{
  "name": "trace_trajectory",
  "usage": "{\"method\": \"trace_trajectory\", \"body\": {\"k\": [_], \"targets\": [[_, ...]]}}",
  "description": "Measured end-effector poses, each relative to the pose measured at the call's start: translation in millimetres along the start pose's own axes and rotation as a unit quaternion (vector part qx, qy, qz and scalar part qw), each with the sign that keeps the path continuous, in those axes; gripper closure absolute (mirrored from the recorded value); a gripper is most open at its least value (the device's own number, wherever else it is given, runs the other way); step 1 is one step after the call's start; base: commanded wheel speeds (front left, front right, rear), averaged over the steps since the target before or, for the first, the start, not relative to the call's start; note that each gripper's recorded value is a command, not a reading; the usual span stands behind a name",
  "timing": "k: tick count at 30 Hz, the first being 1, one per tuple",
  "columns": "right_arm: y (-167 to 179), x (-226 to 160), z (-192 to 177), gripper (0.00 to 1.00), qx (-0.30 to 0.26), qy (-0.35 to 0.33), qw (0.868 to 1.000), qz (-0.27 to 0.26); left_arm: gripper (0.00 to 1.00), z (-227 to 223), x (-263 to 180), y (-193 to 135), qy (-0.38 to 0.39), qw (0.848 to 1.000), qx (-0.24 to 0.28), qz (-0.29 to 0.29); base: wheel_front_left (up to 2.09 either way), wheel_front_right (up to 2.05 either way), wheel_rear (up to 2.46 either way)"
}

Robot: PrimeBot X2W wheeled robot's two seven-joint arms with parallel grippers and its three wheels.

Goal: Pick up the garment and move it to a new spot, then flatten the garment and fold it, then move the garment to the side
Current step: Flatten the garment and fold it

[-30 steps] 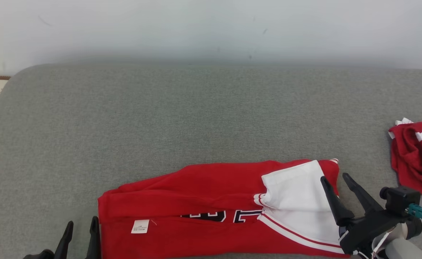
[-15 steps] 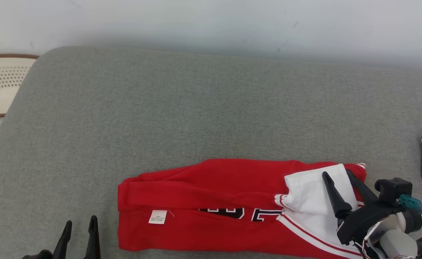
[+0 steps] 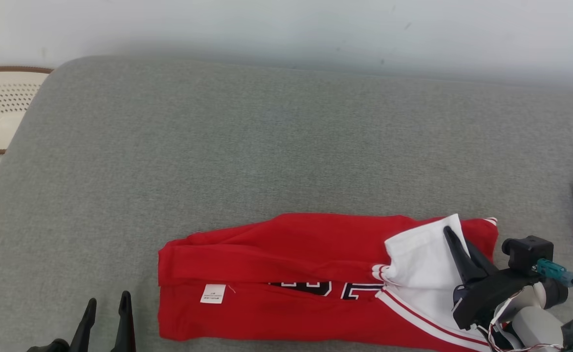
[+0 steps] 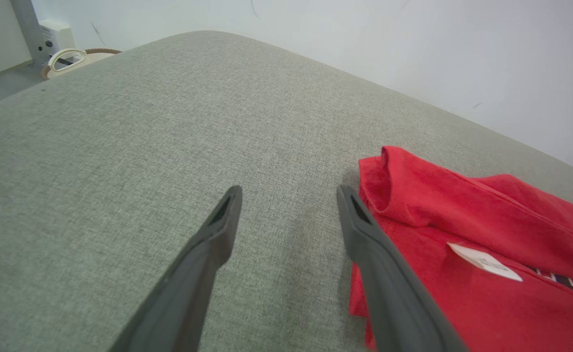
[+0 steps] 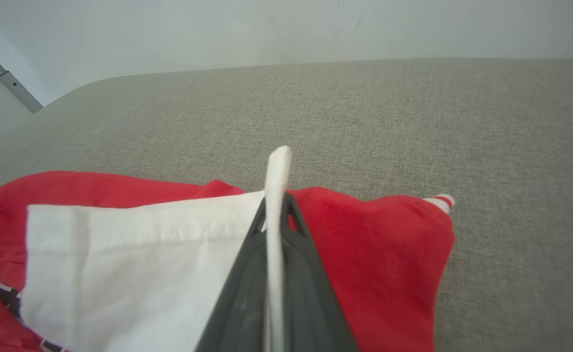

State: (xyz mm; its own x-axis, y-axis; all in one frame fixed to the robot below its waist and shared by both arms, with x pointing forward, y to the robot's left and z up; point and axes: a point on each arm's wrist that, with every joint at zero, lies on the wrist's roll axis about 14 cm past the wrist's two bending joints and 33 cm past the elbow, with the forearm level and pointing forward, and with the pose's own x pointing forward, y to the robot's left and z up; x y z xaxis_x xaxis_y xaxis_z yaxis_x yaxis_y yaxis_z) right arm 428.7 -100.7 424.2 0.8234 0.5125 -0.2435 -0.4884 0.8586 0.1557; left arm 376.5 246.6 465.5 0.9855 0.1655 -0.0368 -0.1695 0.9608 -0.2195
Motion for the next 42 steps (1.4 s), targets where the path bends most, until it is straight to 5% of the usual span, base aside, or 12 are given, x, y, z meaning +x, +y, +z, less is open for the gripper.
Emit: {"method": "trace_trajectory", "body": {"k": [12, 13, 14, 15, 19, 27, 42], "targets": [[33.9, -57.6, -0.7, 0.98, -0.014, 0.005, 0.997, 0.079, 0.00, -5.3, 13.1, -33.6, 0.005, 0.999, -0.010, -0.046, 0.00, 0.00, 0.00], [35.2, -66.5, -8.3, 0.78, -0.013, 0.019, 0.996, 0.082, 0.00, -6.0, 14.1, -37.3, 0.006, 0.999, -0.011, -0.051, 0.00, 0.00, 0.00], [35.9, -75.0, -16.6, 0.21, -0.007, 0.033, 0.996, 0.083, 0.00, -6.3, 15.2, -40.3, 0.006, 0.998, -0.012, -0.055, 0.00, 0.00, 0.00], [35.4, -83.4, -24.5, 0.00, -0.003, 0.047, 0.995, 0.083, 0.00, -6.9, 16.1, -43.1, 0.006, 0.998, -0.012, -0.059, 0.00, 0.00, 0.00], [19.9, -107.8, -38.6, 0.00, 0.012, 0.078, 0.995, 0.059, 0.00, -8.4, 19.2, -53.7, 0.008, 0.997, -0.014, -0.073, 0.00, 0.00, 0.00], [-16.7, -101.7, 8.7, 0.00, 0.010, 0.000, 1.000, -0.002, 0.00, -7.9, 18.8, -61.1, 0.008, 0.996, -0.014, -0.084, 0.00, 0.00, 0.00], [24.0, -47.1, 9.8, 0.00, -0.021, -0.003, 0.998, 0.061, 0.00, -2.1, 0.8, -33.0, 0.003, 0.999, -0.011, -0.048, 0.00, 0.00, 0.00]]}}
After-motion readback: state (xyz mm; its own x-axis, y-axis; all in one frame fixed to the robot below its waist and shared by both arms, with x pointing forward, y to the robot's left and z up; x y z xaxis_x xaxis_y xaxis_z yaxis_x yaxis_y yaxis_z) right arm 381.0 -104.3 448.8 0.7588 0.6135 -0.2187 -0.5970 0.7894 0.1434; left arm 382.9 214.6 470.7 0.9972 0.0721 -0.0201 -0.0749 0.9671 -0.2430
